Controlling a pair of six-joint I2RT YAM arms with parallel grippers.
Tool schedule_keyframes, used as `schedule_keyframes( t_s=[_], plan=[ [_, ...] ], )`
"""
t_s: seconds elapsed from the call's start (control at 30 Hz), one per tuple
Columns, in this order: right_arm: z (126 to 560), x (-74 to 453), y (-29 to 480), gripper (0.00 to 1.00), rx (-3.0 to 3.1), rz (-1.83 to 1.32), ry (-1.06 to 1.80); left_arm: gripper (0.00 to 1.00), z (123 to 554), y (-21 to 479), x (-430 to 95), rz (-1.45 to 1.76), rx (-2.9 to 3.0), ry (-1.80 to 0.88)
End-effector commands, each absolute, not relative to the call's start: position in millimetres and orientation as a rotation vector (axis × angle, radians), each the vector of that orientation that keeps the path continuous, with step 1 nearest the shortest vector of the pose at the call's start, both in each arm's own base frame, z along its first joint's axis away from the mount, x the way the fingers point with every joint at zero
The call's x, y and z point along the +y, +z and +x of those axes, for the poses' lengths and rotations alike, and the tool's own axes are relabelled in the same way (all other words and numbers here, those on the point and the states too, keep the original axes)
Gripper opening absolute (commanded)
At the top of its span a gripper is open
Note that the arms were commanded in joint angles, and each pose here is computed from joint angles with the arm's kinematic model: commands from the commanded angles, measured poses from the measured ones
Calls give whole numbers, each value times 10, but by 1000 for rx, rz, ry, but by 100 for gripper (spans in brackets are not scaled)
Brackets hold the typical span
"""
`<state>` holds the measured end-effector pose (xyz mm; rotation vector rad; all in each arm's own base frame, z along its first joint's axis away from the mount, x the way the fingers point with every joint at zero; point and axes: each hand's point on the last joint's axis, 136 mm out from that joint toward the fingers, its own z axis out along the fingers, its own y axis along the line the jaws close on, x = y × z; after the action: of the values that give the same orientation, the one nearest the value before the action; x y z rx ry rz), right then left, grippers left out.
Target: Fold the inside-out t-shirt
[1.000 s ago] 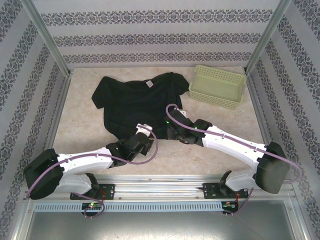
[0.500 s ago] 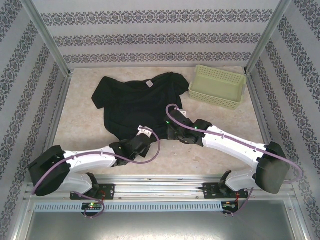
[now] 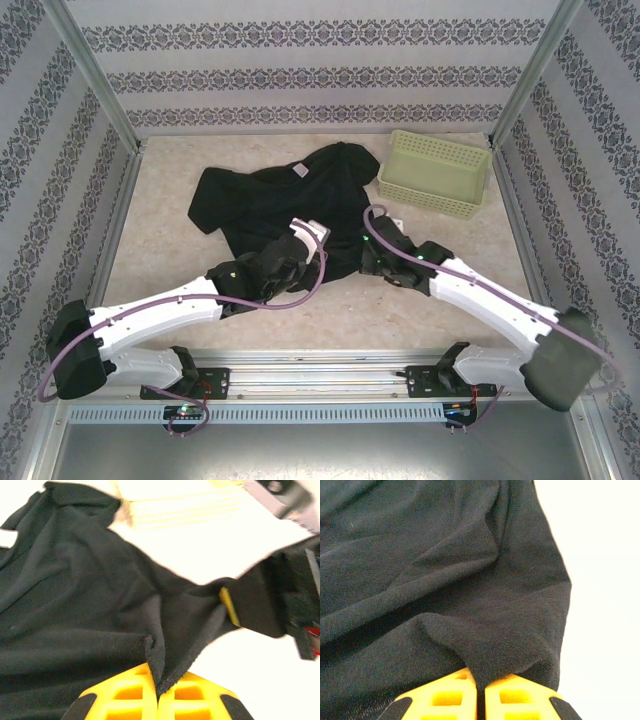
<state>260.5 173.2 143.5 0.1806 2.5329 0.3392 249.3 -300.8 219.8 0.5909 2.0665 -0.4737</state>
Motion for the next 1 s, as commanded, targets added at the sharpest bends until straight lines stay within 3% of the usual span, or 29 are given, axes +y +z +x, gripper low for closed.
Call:
schedule_keyframes(
  t_s=[0.0,0.23,0.4,0.53,0.73,0.97],
  plan=[
    [2566,1403,1438,11,2511,211,244,0,2320,2246,-2982,648,2067,-526],
    [2577,1432,1437,22,2501,172,272,0,2415,2235,-2923,609,2082,-509],
    [2510,1485,1499,51,2456,117,341,0,2493,2226,-2963,598,2126,-573],
    [2313,1822,1731,62,2320,-73,529,0,2587,2216,-2951,587,2164,-556],
    [1983,2457,1581,68,2234,-311,793,0,2734,2262,-2878,554,2172,-539],
    [1820,2946,1267,71,2118,-608,767,0,2775,2378,-2860,564,2153,-530]
  ],
)
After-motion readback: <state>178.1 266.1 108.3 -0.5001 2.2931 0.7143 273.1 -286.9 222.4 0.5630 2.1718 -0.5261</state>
